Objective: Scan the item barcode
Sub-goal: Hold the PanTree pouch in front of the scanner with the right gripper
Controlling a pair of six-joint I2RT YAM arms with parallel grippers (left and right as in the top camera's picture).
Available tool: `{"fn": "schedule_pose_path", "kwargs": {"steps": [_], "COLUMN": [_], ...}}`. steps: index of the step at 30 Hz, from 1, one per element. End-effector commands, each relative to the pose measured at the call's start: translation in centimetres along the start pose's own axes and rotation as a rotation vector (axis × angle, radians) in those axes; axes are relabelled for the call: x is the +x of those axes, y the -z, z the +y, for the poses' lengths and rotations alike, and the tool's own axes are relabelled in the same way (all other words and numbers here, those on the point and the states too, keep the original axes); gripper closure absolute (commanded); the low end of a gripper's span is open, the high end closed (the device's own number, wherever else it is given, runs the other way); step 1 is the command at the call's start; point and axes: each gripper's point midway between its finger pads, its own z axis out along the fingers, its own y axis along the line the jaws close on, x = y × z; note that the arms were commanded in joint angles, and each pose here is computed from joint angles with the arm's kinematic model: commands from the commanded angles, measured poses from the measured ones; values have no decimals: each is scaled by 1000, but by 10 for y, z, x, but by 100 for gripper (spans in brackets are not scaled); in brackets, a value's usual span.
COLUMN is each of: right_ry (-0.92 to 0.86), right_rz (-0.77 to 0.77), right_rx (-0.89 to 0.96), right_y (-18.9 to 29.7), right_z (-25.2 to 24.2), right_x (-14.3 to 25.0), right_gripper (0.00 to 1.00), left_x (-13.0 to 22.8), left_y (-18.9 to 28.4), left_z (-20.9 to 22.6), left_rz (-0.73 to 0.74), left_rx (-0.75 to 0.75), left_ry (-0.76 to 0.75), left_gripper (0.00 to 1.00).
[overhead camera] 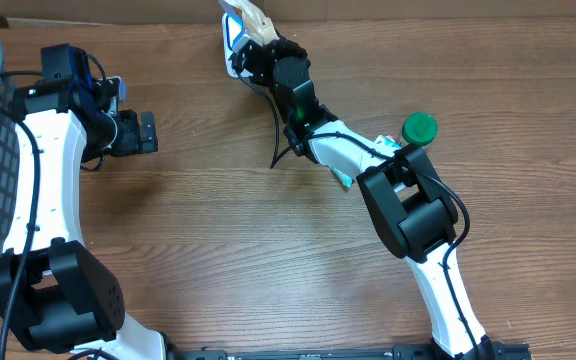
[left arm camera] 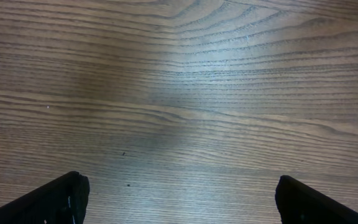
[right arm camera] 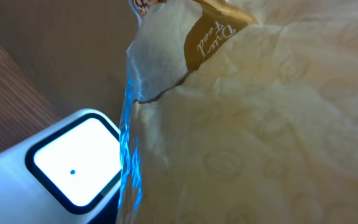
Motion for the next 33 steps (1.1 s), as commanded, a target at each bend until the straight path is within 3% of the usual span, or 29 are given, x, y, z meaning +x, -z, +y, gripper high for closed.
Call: {"fn": "schedule_pose_path", "kwargs": {"steps": [1, 15, 25, 28, 33], "right_ry": [129, 198, -210, -383, -592], "right_rz": [-23, -88, -250, -232, -128], "right_rx": [25, 41, 210, 236, 93], "right_y": [-2, -2, 20, 28, 42], "right_z": [-11, -20, -89, -112, -109], "right_x": [-6, -16, -78, -89, -106], "right_gripper": [89, 89, 94, 96, 96], "left_x": [1, 1, 1, 1, 1], "left_y": [-5, -5, -5, -5, -5], "left_z": [1, 1, 1, 1, 1], "left_rz": [13, 13, 13, 13, 13], "left_rx": [-2, -2, -2, -2, -2], "left_ry": [-7, -7, -7, -7, -7], "left_gripper": [0, 1, 0, 0, 0]}}
